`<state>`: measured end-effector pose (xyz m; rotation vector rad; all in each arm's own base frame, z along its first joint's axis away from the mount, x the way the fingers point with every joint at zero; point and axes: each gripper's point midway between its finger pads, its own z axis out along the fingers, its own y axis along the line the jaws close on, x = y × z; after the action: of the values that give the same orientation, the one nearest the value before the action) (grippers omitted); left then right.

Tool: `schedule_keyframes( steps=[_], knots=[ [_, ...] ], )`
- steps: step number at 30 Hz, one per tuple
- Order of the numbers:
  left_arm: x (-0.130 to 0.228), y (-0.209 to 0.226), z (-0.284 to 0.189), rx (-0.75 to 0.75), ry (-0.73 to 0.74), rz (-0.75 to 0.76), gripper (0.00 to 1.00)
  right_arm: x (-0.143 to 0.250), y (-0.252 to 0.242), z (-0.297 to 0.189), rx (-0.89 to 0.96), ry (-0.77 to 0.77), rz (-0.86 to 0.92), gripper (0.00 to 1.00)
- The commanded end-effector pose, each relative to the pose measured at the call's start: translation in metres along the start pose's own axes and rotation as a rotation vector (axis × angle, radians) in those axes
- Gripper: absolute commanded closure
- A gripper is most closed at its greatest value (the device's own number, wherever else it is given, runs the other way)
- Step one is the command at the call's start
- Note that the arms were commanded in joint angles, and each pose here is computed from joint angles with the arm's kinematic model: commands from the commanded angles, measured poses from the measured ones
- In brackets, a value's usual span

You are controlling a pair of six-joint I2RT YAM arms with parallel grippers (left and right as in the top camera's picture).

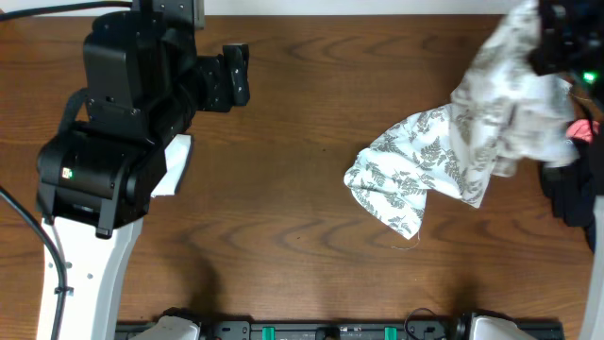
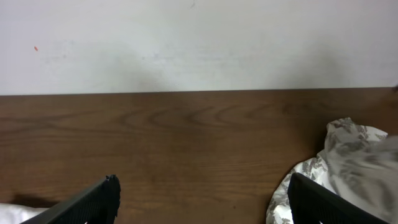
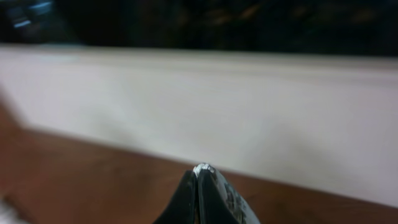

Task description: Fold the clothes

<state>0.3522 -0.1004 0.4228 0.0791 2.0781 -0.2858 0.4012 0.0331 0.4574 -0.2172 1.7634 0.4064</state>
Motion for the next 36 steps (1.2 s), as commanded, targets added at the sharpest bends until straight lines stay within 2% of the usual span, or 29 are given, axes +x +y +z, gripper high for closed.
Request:
schedule_keyframes(
  steps=[1,6,11,18,22,29,36],
  knots=[
    [-0.005,-0.001,0.000,0.002,-0.017,0.006,0.14,0.016,0.056,0.020,-0.248,0.064,0.027,0.99],
    [-0.005,-0.001,0.000,0.004,-0.018,0.006,0.14,0.051,0.109,0.058,-0.385,0.172,0.050,0.99],
    [0.013,-0.009,0.002,0.049,0.062,0.006,0.14,0.078,0.136,0.093,-0.327,0.228,0.026,0.99],
    [0.052,-0.029,0.028,0.173,0.241,-0.016,0.14,0.066,0.149,0.100,-0.325,0.167,0.005,0.99],
    [0.062,-0.057,0.046,0.333,0.304,-0.037,0.14,0.065,0.149,0.100,-0.325,0.167,0.026,0.99],
    [0.069,-0.105,0.075,0.546,0.317,0.060,0.13,0.060,0.162,0.099,-0.368,0.146,0.025,0.99],
    [0.079,-0.129,0.094,0.608,0.322,0.126,0.13,0.058,0.166,0.098,-0.376,0.138,0.029,0.99]
  ],
)
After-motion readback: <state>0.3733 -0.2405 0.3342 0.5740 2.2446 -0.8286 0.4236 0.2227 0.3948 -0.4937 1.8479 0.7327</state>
